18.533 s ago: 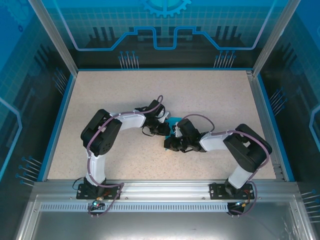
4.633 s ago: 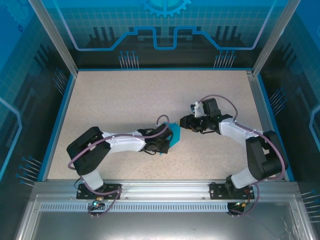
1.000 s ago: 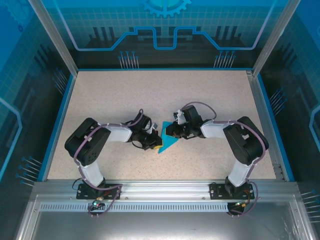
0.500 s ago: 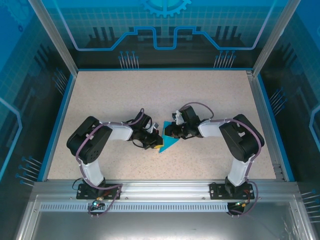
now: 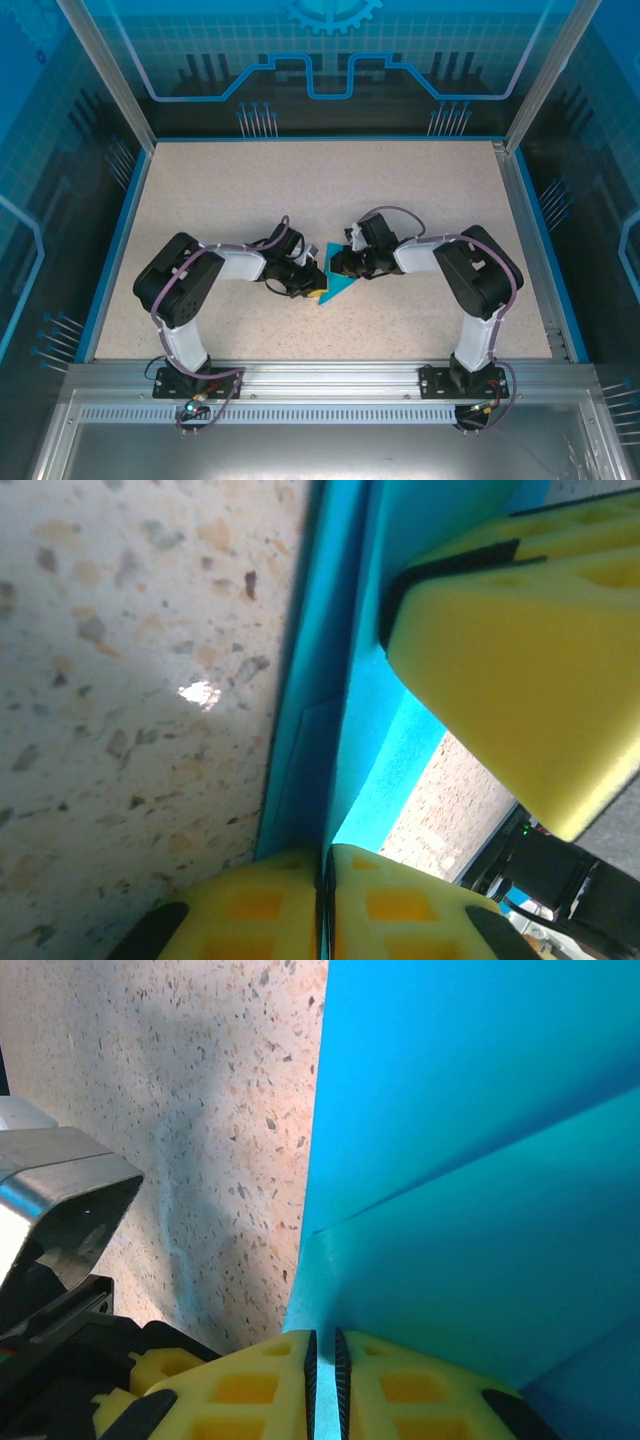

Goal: Fold a paper plane with a square sheet of paper (pick it up from the middle)
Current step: Fourth fold the wing at the center of the table.

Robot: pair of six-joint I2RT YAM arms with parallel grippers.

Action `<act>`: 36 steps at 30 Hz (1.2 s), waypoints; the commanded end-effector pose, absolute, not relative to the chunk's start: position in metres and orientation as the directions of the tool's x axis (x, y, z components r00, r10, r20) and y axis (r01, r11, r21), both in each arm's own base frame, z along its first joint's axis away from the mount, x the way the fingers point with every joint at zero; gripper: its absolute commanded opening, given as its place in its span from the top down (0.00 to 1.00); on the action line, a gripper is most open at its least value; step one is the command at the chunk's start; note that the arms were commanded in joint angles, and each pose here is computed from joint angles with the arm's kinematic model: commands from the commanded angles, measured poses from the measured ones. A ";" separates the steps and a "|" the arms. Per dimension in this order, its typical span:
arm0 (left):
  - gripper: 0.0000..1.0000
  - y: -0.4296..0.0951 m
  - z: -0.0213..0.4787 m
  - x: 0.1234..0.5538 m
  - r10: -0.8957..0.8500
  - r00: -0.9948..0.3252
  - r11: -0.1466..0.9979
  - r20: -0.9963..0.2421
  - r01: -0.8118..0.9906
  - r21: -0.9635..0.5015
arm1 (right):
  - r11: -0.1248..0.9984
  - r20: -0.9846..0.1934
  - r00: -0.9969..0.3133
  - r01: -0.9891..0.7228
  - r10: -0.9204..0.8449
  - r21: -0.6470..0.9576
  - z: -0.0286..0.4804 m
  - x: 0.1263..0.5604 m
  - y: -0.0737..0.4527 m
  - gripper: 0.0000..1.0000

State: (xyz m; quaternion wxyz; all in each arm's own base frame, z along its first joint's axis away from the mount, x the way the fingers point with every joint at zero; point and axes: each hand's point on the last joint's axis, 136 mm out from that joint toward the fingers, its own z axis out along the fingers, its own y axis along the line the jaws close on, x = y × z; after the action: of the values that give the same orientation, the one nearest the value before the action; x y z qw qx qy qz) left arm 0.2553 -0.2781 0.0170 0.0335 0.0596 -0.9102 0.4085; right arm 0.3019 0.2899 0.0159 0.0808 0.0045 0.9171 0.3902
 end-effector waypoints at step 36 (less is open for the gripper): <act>1.00 -0.253 -0.004 0.207 -0.029 -0.980 0.701 0.198 -0.161 -0.694 | 0.796 -0.036 -0.999 0.011 0.041 0.605 -0.038 0.274 0.263 0.82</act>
State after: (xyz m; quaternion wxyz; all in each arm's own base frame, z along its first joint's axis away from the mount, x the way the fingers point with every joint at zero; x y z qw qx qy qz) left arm 0.2395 -0.2653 0.0140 0.0274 0.0503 -0.9146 0.4002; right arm 0.2995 0.2928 0.0150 0.0767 -0.0141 0.9139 0.3984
